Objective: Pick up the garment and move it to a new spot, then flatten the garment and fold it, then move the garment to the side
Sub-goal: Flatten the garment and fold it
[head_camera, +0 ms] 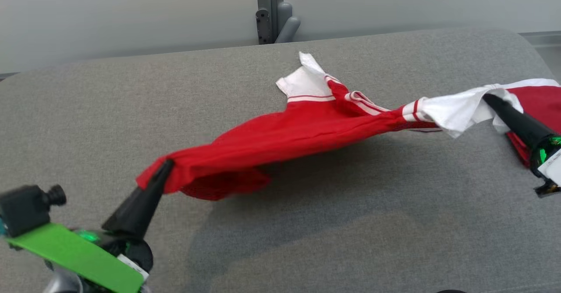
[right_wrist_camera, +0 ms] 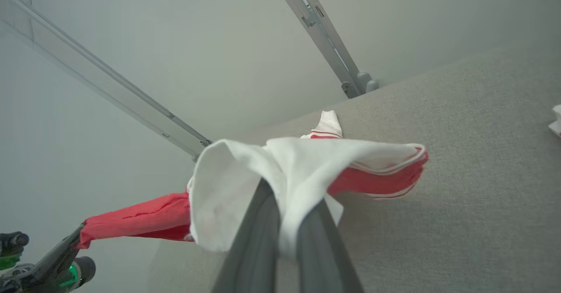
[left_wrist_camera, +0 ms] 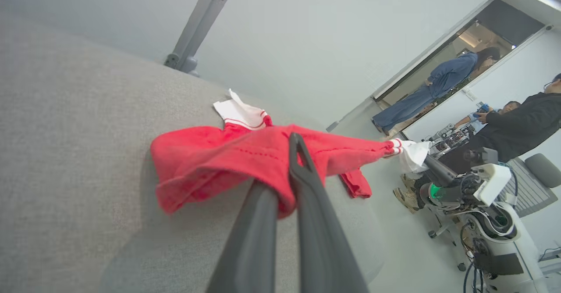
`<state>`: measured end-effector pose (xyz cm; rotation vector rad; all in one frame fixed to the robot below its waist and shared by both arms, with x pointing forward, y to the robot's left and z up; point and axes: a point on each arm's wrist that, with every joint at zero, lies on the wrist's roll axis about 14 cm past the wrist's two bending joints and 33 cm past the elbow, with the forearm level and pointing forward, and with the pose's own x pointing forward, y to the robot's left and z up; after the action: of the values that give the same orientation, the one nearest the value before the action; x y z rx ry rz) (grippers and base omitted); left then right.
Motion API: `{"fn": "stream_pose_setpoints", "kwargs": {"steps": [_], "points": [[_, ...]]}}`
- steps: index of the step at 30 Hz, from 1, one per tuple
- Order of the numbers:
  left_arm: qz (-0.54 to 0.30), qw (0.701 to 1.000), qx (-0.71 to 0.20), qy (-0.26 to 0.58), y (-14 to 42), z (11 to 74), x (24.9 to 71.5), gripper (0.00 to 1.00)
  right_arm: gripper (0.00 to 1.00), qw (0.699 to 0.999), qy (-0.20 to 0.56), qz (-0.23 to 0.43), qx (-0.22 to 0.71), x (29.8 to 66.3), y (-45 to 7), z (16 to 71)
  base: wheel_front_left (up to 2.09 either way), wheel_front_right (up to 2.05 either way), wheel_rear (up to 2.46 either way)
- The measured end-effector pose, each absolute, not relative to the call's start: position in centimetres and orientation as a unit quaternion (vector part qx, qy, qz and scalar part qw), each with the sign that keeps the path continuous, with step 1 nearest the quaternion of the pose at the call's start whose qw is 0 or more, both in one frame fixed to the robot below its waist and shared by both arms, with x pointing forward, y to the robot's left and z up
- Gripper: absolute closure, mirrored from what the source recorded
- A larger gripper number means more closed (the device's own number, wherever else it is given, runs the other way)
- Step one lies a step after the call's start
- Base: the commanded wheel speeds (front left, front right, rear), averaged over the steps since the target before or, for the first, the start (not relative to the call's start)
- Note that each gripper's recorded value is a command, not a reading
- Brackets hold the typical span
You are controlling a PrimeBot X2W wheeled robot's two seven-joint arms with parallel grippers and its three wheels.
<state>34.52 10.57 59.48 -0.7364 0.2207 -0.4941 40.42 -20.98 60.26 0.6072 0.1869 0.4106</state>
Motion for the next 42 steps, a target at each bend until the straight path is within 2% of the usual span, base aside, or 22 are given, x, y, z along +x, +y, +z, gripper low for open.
{"fn": "stream_pose_setpoints", "kwargs": {"steps": [6, 10, 12, 13, 17, 21, 26, 31, 34, 37, 40, 42], "points": [[-0.295, 0.907, -0.295, 0.057, 10.7, 66.0, 37.1, 1.0, 1.0, 0.92, -0.008, 0.232, 0.317, 41.4, -21.5, 67.6, 0.0, 0.0, 0.0], [-0.307, 0.915, -0.256, 0.061, 10.9, 68.4, 40.7, 1.0, 1.0, 0.922, -0.065, 0.235, 0.301, 44.2, -21.9, 72.2, 0.0, 0.0, 0.0], [-0.303, 0.916, -0.256, 0.066, 11.1, 69.3, 43.3, 1.0, 1.0, 0.927, -0.078, 0.227, 0.289, 46.5, -21.9, 73.9, 0.0, 0.0, 0.0], [-0.303, 0.916, -0.256, 0.066, 11.1, 69.3, 43.3, 1.0, 1.0, 0.927, -0.078, 0.227, 0.289, 46.5, -21.9, 73.9, 0.0, 0.0, 0.0], [-0.276, 0.93, -0.233, 0.075, 11.4, 69.9, 49.5, 1.0, 1.0, 0.937, -0.084, 0.197, 0.274, 51.9, -21.1, 75.7, 0.0, 0.0, 0.0], [-0.224, 0.948, -0.215, 0.071, 12.2, 69.7, 56.3, 1.0, 1.0, 0.938, -0.124, 0.172, 0.274, 57.2, -19.5, 78.4, 0.0, 0.0, 0.0], [-0.158, 0.971, -0.181, -0.012, 14.1, 70.3, 63.8, 1.0, 1.0, 0.934, -0.183, 0.141, 0.272, 62.9, -18.0, 80.0, 0.0, 0.0, 0.0], [-0.106, 0.969, -0.178, -0.132, 16.1, 70.9, 69.3, 1.0, 1.0, 0.918, -0.251, 0.129, 0.278, 67.1, -17.1, 80.6, 0.0, 0.0, 0.0], [-0.11, 0.965, -0.182, -0.15, 15.7, 67.6, 71.7, 1.0, 1.0, 0.907, -0.249, 0.139, 0.309, 69.6, -16.2, 77.8, 0.0, 0.0, 0.0], [-0.12, 0.971, -0.167, -0.119, 15.1, 59.0, 73.6, 1.0, 1.0, 0.914, -0.18, 0.147, 0.332, 72.5, -14.0, 68.3, 0.0, 0.0, 0.0], [-0.11, 0.98, -0.167, -0.022, 15.0, 48.6, 72.9, 1.0, 1.0, 0.925, -0.076, 0.133, 0.347, 72.1, -12.9, 56.8, 0.0, 0.0, 0.0], [-0.115, 0.98, -0.154, 0.046, 14.3, 42.8, 71.1, 1.0, 1.0, 0.929, -0.027, 0.122, 0.348, 70.5, -13.4, 51.6, 0.0, 0.0, 0.0]]}}
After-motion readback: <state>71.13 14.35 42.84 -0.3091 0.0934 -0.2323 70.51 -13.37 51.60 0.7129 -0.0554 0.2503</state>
